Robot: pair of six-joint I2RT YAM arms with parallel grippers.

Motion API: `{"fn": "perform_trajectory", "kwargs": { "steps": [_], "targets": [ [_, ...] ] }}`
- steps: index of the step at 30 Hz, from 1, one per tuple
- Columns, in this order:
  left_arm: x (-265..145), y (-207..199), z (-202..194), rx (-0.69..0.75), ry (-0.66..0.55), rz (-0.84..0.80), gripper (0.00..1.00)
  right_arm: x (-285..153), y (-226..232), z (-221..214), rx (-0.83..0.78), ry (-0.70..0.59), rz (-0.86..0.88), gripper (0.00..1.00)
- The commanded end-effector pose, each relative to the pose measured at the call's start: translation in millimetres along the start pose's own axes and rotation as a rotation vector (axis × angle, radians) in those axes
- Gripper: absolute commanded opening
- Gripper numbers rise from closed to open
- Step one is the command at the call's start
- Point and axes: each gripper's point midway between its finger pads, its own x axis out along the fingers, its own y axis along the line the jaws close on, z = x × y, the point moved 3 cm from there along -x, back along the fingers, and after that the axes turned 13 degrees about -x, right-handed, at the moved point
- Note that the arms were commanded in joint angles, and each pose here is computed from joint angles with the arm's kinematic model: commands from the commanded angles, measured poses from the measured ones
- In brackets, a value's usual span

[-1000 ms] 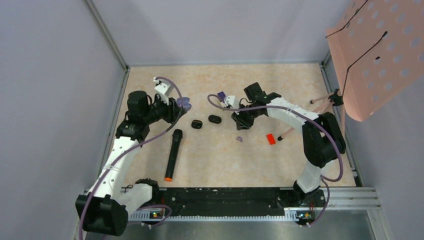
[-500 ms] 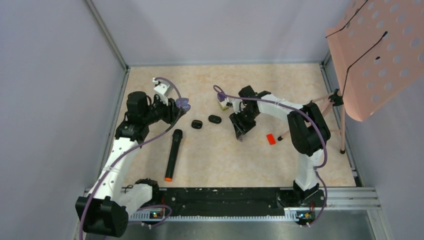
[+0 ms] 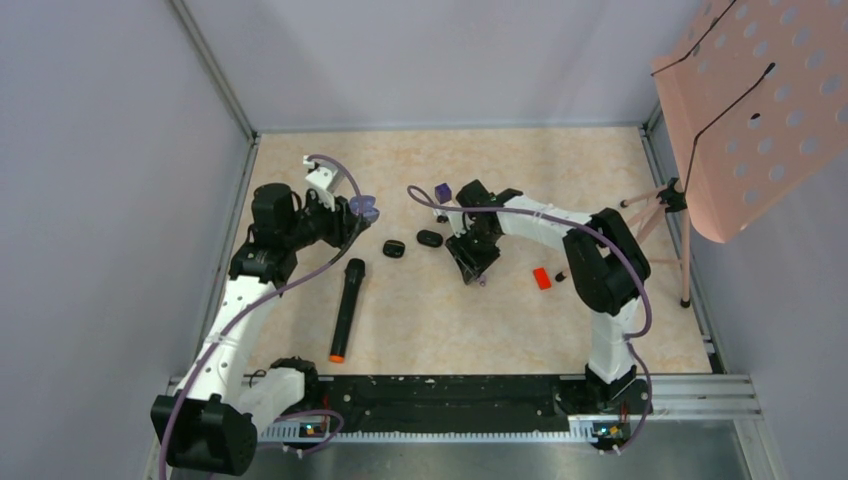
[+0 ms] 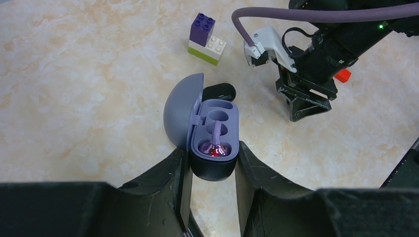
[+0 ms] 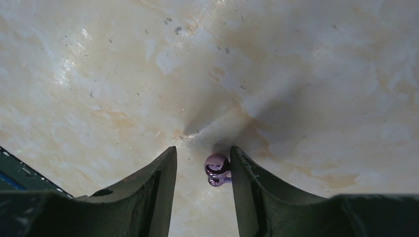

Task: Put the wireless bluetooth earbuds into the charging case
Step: Pick up the earbud from the center of the board.

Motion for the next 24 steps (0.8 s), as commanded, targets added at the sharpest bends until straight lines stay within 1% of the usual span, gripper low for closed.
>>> {"fn": "perform_trajectory", "kwargs": {
  "steps": [1,3,8,12,17,19,20,22,23,24],
  "targets": [
    [-4,-3,19,0.040,-0.067,0.000,0.00,-7,-8,-10,-0.033,0.045,-0.095,0.45],
    [-2,-2,19,0.038,-0.069,-0.004,0.00,-10,-11,-15,-0.048,0.055,-0.116,0.44],
    [3,-2,22,0.028,-0.072,-0.019,0.00,-19,-2,-22,-0.052,0.034,-0.084,0.31],
    [7,-2,25,0.027,-0.073,-0.034,0.00,-29,-3,-28,-0.045,0.036,-0.124,0.20],
    [11,-3,30,0.031,-0.077,-0.059,0.00,-38,2,-35,0.036,0.047,-0.106,0.15],
    [13,-3,33,0.031,-0.079,-0.064,0.00,-41,1,-40,0.096,0.059,-0.098,0.13],
    [14,-4,34,0.029,-0.079,-0.068,0.00,-42,-2,-44,0.146,0.068,-0.099,0.13],
    [16,-4,37,0.026,-0.077,-0.076,0.00,-44,-4,-54,0.326,0.094,-0.059,0.19],
    [17,-5,39,0.027,-0.078,-0.082,0.00,-45,-2,-57,0.430,0.093,0.013,0.25],
    [18,-5,40,0.029,-0.078,-0.087,0.00,-46,4,-55,0.491,0.070,0.115,0.33]
  ]
}}
